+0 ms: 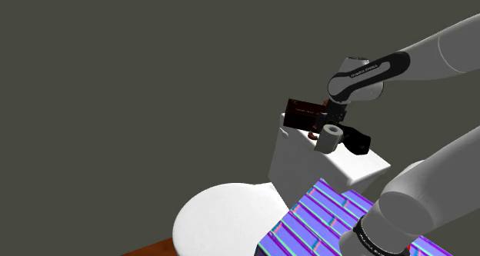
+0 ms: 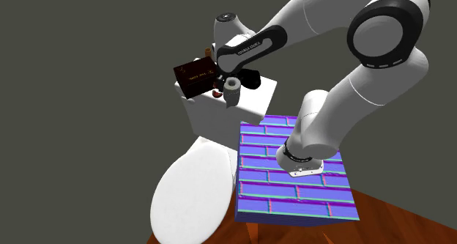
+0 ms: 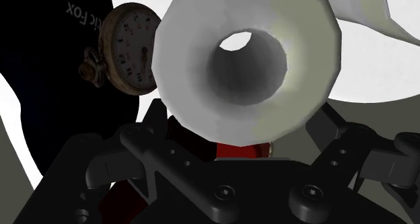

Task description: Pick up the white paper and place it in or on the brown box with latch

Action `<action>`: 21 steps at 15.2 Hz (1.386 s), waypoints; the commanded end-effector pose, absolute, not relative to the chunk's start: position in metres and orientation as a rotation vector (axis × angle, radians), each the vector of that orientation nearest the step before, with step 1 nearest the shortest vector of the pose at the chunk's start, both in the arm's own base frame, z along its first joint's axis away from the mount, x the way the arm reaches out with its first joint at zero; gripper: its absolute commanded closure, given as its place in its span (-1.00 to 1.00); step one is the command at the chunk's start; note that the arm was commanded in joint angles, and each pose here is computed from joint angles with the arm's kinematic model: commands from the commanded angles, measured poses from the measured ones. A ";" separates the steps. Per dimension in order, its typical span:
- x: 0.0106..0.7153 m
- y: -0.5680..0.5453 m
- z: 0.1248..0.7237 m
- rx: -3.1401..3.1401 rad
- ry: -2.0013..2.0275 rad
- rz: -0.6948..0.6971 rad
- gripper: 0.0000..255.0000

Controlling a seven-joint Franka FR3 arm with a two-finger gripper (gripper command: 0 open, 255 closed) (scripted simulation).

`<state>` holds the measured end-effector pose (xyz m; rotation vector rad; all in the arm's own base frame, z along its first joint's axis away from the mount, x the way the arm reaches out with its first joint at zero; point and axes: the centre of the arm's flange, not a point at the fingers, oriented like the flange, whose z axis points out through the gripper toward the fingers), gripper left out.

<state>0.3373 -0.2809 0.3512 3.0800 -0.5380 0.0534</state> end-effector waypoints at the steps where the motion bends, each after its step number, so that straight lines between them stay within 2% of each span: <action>1: 0.337 -0.281 0.350 3.080 -0.538 0.054 -1.00; 5: 0.337 -0.281 0.350 3.080 -0.538 0.054 -1.00; 6: 0.337 -0.281 0.350 3.080 -0.538 0.054 1.00; 15: 0.337 -0.281 0.350 3.080 -0.538 0.054 1.00; 21: 0.337 -0.281 0.382 3.080 -0.538 0.054 1.00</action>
